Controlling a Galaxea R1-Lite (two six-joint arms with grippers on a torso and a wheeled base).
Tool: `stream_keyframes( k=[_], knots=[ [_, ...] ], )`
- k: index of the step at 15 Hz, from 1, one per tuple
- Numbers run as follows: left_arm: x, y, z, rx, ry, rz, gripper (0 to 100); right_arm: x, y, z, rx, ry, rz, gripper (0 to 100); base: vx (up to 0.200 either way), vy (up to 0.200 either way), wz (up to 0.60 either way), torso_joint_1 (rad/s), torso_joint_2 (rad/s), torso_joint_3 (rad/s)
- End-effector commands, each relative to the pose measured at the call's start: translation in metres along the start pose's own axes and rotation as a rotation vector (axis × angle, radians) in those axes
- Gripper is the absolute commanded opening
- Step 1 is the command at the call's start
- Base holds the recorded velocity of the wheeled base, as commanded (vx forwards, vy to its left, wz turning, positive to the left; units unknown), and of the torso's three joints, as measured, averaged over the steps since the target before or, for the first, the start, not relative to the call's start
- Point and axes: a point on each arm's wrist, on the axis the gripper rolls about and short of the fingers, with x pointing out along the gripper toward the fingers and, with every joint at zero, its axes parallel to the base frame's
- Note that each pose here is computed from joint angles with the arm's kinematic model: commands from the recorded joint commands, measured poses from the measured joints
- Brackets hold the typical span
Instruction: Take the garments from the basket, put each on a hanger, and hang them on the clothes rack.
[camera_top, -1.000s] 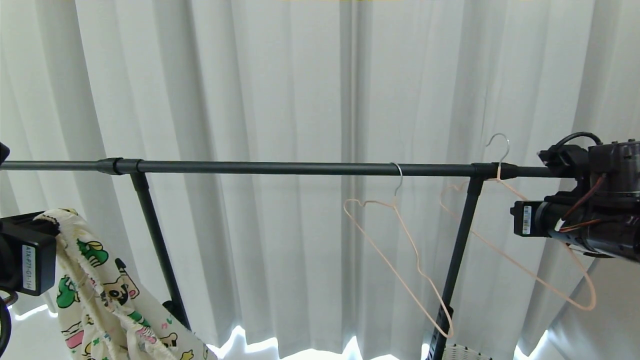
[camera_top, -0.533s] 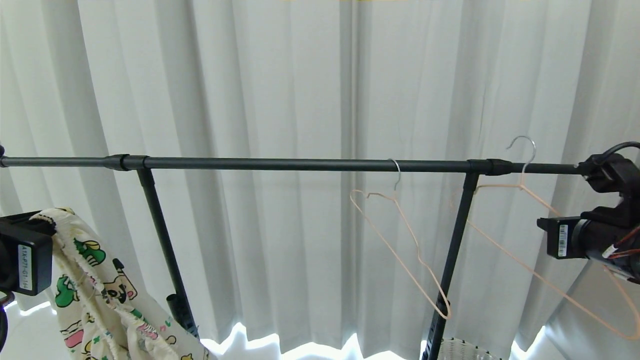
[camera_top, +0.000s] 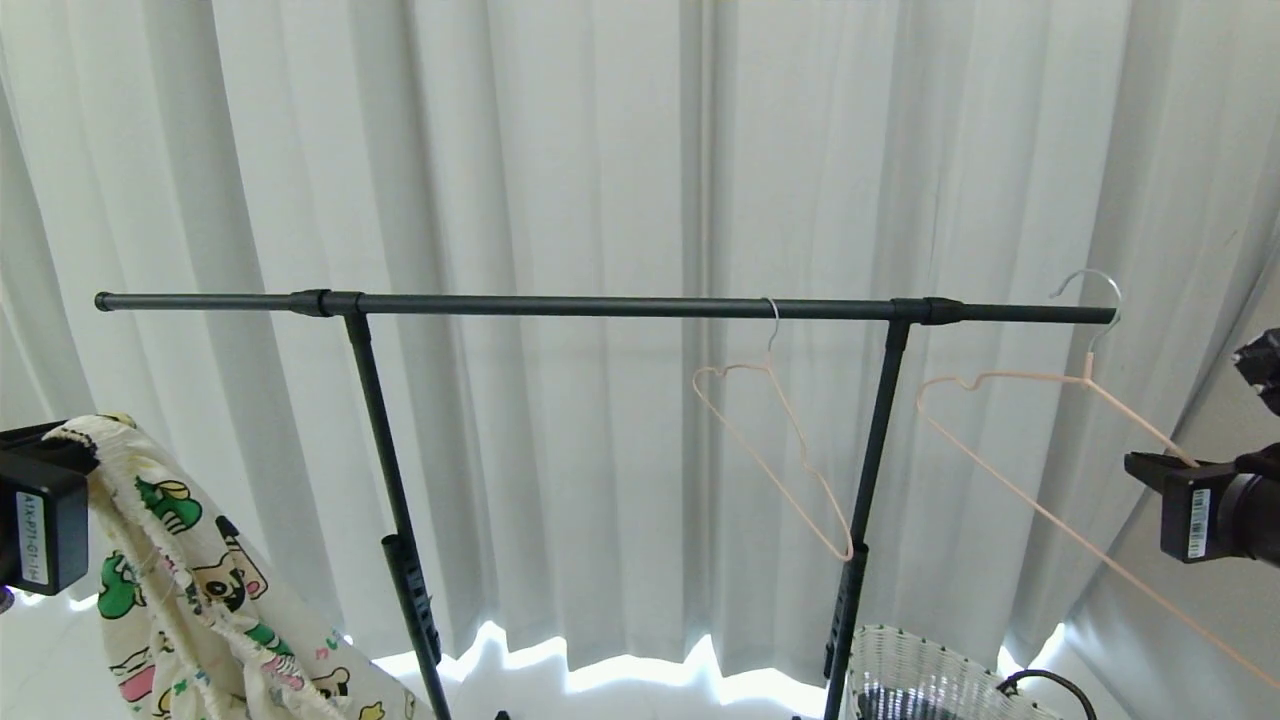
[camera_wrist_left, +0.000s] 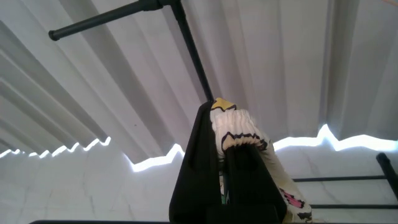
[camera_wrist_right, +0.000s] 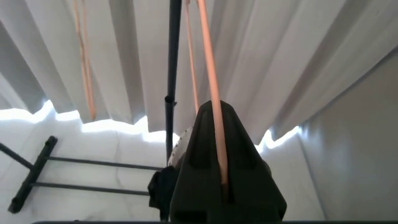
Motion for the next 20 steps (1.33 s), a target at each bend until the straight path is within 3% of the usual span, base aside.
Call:
stream_keyframes(
  k=[1,4,9,12,17,18,20],
  knots=[
    [-0.001,0.000,0.000,-0.001,-0.005,0.000,0,-0.005,0.001,0.003,-0.014,-0.021,0.018,0,-0.200,0.000,0.00,0.002,0.01,0.007],
    [-0.006,-0.004,-0.002,0.011,-0.027,-0.044,0,-0.016,0.010,0.006,-0.065,-0.062,0.140,0,-0.067,0.000,0.00,0.001,0.00,0.001],
    [-0.020,-0.031,0.003,0.094,-0.132,-0.298,0,-0.043,0.051,0.017,-0.129,-0.145,0.465,0,0.000,0.000,0.00,0.000,0.00,0.000],
    [0.001,-0.043,0.012,0.101,-0.058,-0.281,0,-0.053,0.068,0.013,-0.120,-0.125,0.598,0,0.000,0.000,0.00,0.000,0.00,0.000],
    [0.054,-0.071,0.042,-0.098,0.086,-0.124,0,-0.083,0.097,0.002,0.034,-0.011,0.894,0,0.000,0.000,0.00,0.000,0.00,0.000],
    [0.070,-0.079,0.051,-0.169,0.106,-0.084,0,-0.093,0.104,0.001,0.073,-0.001,0.973,0,0.000,0.000,0.00,0.000,0.00,0.000],
    [0.083,-0.087,0.057,-0.205,0.124,-0.053,0,-0.092,0.112,0.003,0.093,-0.012,0.993,0,0.000,0.000,0.00,0.000,0.00,0.000]
  ],
)
